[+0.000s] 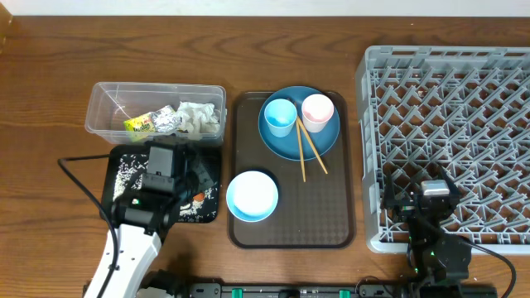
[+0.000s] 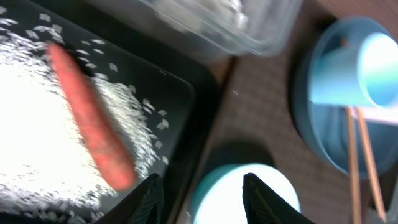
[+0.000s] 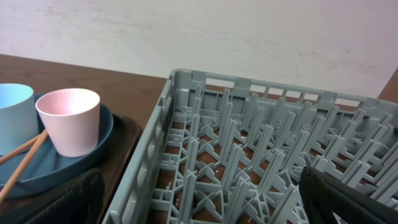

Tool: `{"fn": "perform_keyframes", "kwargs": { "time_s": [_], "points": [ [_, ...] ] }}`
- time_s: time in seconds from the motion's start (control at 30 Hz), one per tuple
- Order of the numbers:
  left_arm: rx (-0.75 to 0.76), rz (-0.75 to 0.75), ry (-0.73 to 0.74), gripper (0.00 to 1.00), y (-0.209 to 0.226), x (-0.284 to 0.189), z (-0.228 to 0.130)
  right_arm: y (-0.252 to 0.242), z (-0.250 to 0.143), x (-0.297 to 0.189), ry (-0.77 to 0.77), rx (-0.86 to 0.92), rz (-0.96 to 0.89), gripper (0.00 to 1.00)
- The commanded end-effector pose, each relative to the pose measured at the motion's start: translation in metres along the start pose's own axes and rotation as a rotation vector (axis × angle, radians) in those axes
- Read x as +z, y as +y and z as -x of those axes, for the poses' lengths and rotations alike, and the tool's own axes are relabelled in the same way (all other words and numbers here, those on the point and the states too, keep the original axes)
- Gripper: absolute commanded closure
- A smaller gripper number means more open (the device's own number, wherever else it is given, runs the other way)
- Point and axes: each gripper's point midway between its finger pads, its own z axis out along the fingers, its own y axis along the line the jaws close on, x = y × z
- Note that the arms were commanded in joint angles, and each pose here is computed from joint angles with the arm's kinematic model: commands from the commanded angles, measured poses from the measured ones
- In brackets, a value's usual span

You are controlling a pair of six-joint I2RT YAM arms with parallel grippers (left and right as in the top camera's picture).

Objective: Sort waste into correct bins and load items into the dishwasher rack

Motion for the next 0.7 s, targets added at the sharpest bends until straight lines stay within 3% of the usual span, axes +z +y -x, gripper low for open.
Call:
{"fn": "perform_keyframes", "kwargs": {
  "time_s": [0.0,0.3,0.67],
  "points": [
    [0.062,-0.111,0.056,0.56,-0.035,-0.018,0.008,-0.001,-0.001,0.0,0.004,0.007,-0.005,0.01],
    [0.179,-0.129,0.162,0.56,-0.094,-0.032,0.017,-0.001,-0.001,0.0,0.004,0.007,-0.005,0.01],
    [0.299,-0.129,0.226,0.55,-0.144,0.024,-0.022,-0.001,-0.001,0.0,0.004,0.007,-0.005,0.01]
  ]
}}
